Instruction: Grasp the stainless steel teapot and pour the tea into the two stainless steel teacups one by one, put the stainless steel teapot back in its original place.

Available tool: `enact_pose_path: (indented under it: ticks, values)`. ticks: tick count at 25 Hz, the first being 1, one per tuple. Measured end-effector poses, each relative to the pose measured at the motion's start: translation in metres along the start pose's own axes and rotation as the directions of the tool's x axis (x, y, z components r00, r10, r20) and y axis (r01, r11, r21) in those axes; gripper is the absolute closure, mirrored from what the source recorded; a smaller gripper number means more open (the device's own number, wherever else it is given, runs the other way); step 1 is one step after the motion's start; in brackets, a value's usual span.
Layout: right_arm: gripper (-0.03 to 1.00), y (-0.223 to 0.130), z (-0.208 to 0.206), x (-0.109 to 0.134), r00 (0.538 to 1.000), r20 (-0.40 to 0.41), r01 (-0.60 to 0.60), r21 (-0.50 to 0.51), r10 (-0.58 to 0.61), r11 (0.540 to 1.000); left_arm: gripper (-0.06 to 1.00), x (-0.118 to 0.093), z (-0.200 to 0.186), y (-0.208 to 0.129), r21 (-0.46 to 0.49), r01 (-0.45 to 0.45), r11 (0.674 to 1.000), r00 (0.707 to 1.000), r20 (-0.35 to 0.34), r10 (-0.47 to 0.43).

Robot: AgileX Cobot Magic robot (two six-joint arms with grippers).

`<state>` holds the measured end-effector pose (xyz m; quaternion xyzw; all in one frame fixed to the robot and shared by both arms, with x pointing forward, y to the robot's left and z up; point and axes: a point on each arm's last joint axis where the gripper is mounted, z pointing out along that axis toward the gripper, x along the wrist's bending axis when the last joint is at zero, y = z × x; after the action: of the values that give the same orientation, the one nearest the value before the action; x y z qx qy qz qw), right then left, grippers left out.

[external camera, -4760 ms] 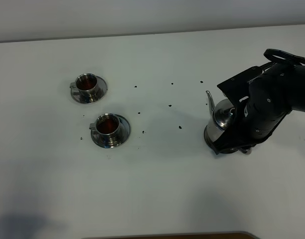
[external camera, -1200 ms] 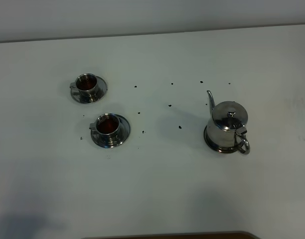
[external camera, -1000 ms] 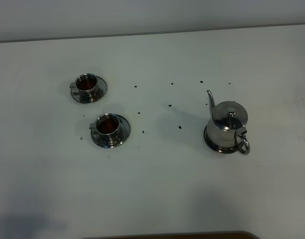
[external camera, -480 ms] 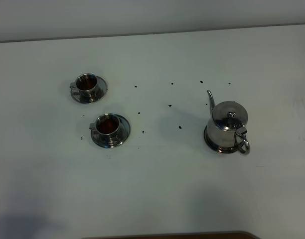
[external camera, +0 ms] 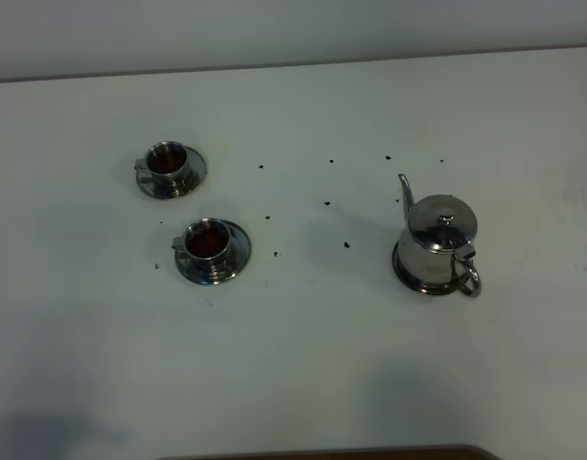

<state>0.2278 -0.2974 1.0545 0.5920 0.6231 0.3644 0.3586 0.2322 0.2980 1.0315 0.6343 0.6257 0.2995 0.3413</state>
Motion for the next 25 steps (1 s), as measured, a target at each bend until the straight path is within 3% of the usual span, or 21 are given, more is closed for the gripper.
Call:
enact_pose_path:
  ticks: [25]
  values:
    - [0.73,0.0,0.0,0.0,1.0,0.004,-0.007,0.0,0.007,1.0,0.49,0.0,0.0,0.0,0.0,0.0,1.0,1.0,0.0,0.0]
